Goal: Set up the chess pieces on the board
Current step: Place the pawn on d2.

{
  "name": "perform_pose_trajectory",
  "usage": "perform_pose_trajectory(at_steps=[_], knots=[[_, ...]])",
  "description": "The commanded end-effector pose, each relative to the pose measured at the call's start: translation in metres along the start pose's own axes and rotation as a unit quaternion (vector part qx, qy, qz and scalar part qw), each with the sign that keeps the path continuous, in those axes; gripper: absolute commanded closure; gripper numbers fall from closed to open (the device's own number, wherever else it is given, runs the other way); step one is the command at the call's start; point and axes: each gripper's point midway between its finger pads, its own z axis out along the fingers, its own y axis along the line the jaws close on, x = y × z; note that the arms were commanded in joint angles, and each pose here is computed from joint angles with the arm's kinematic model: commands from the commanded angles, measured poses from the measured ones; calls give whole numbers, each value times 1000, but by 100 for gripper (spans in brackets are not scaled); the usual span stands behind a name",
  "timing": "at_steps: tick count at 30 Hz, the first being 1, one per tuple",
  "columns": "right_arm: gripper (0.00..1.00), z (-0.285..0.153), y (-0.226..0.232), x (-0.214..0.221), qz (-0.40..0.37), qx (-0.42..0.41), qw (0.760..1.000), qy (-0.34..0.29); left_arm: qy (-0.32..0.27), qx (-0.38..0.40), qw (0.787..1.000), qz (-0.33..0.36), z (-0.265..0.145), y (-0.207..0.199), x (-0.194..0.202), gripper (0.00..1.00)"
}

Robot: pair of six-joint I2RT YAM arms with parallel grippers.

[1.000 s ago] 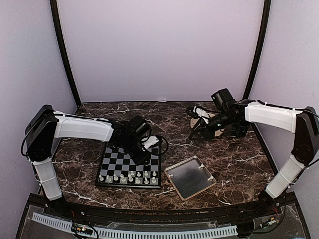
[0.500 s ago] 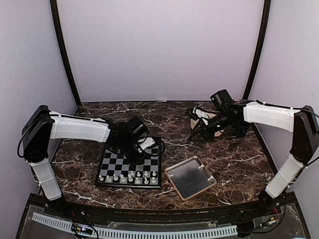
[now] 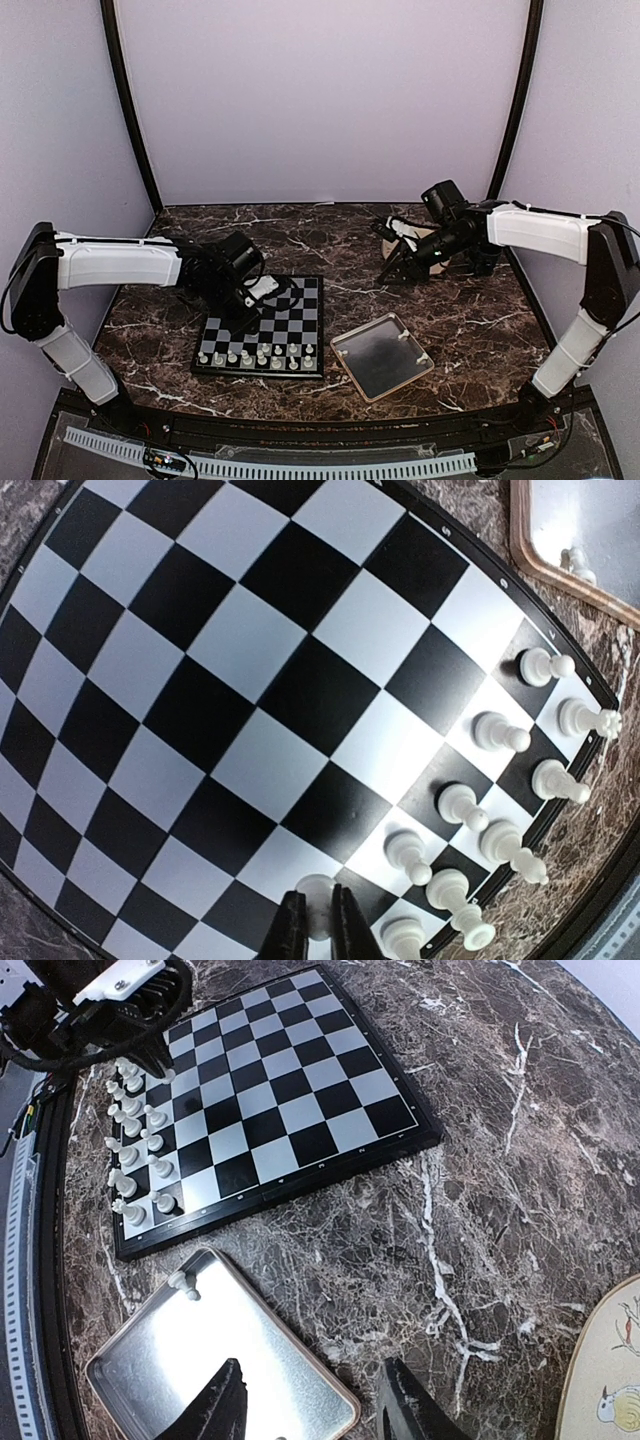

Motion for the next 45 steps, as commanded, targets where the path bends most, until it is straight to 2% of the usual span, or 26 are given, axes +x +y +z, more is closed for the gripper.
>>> perform_pose_trajectory(at_steps=[1,22,32,38,43,45], knots=[[55,1,-2,-9,0,-9,1000,-10,42,23,999,-19,0,-10,30,94],[55,3,-2,-7,1,-12,1000,-6,57,44,997,-19,14,-17,37,92],[55,4,-2,-7,2,-16,1000,-5,63,43,997,-18,18,-16,38,79],[55,-2,3,-8,-3,-16,1000,-5,52,21,998,-13,2,-9,30,73],[55,-10,7,0,-15,-8,1000,15,17,5,1000,0,-25,-5,10,67],[55,-12,11,9,-18,-14,999,34,-17,12,1000,13,-36,-8,-8,67]])
